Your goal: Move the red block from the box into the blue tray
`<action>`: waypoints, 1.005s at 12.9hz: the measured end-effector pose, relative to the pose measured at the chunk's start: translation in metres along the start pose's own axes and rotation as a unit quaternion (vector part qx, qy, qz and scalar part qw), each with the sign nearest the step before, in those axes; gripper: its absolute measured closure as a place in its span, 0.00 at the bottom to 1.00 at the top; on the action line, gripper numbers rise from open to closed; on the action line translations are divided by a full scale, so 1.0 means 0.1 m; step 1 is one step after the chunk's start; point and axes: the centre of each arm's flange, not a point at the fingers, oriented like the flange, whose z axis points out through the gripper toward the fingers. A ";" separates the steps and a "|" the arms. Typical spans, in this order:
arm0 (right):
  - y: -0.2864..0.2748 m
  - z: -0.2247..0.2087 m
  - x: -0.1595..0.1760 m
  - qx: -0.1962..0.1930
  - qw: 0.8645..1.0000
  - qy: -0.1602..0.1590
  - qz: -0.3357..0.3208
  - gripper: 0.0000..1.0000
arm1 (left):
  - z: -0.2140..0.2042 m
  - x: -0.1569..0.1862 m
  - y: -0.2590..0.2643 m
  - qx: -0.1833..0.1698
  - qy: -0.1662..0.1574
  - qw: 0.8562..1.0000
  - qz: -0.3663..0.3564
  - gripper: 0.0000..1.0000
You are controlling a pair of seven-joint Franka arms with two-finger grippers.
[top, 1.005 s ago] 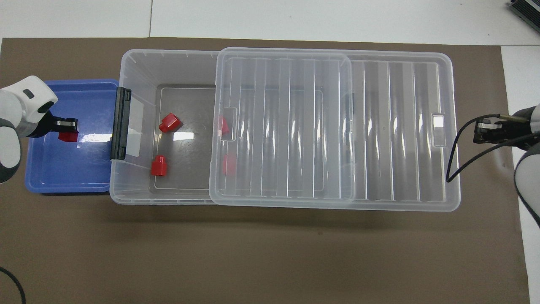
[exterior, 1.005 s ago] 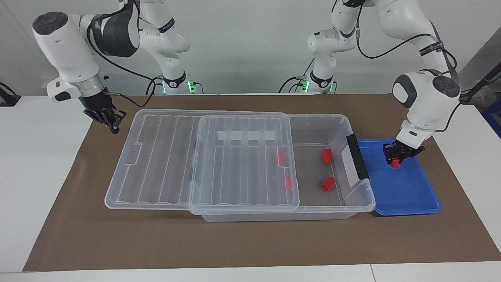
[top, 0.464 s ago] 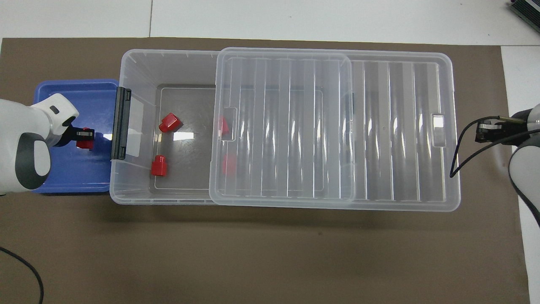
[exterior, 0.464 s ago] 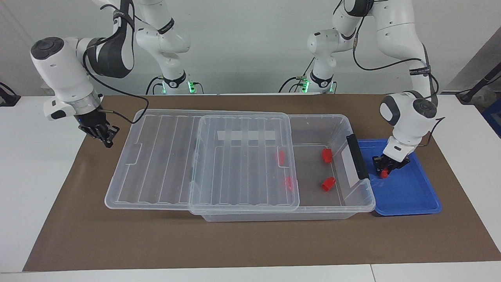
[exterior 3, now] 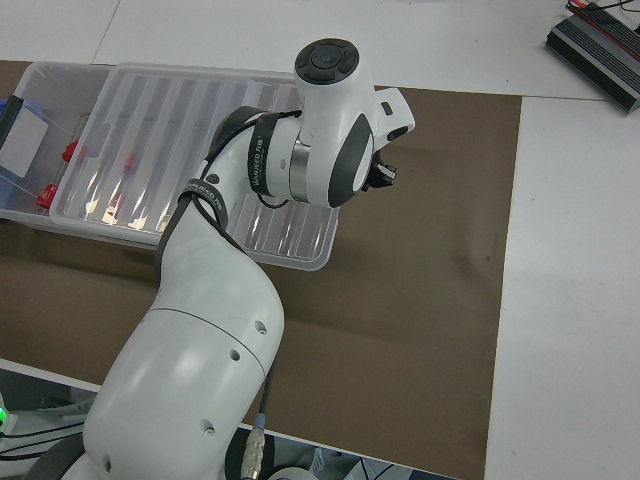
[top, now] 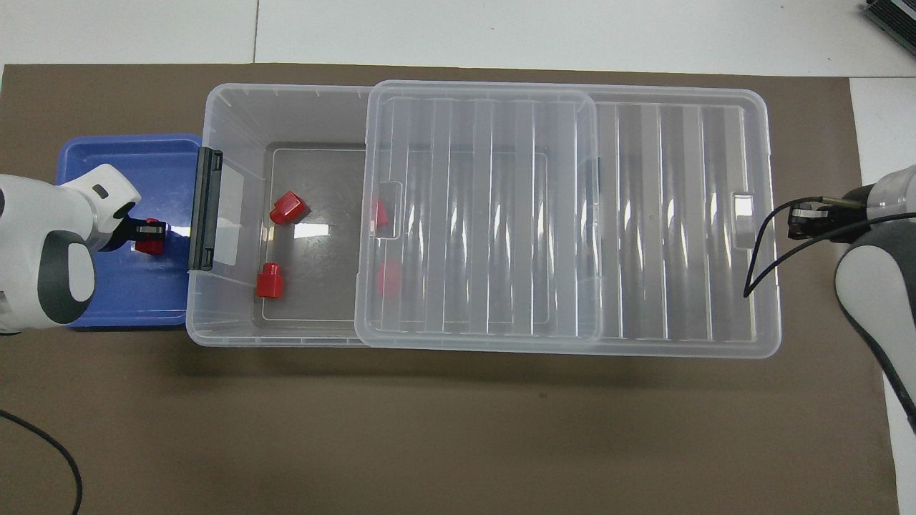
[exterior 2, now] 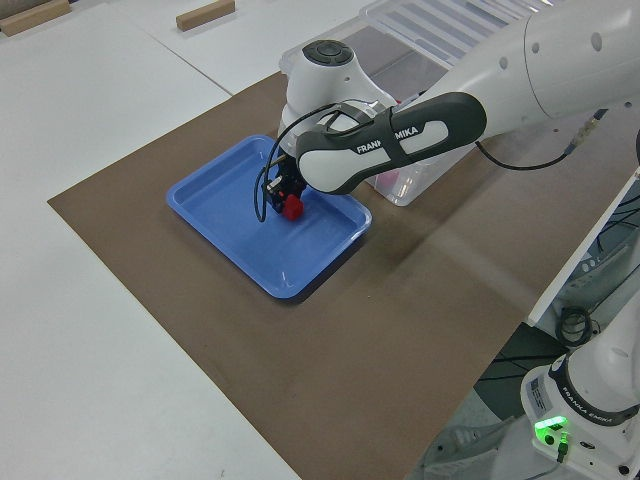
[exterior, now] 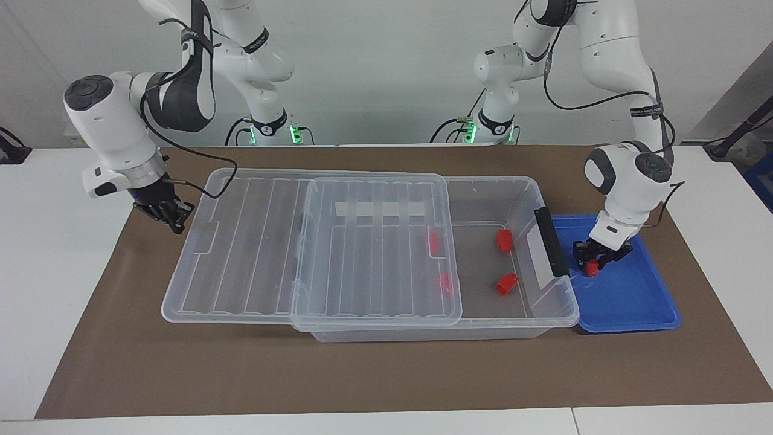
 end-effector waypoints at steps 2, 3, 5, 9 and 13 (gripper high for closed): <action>-0.13 0.00 -0.02 0.001 1.000 0.000 -0.011 0.99 | -0.18 0.10 -0.01 -0.002 -0.011 1.000 0.001 0.10; -0.20 0.00 -0.03 0.001 1.000 0.000 -0.017 0.99 | -0.42 0.21 0.00 -0.004 -0.026 1.000 0.003 0.00; -0.31 0.00 -0.04 0.002 1.000 0.000 -0.027 0.99 | -1.23 0.40 0.06 -0.006 -0.045 0.999 0.010 0.00; -0.75 -0.01 -0.13 0.005 0.998 0.001 -0.064 0.99 | -2.75 0.18 0.54 -0.002 -0.031 0.998 0.045 0.00; -1.39 -0.04 -0.32 0.010 0.994 0.003 -0.109 0.99 | -3.27 -0.22 0.81 -0.003 -0.046 0.997 0.067 0.00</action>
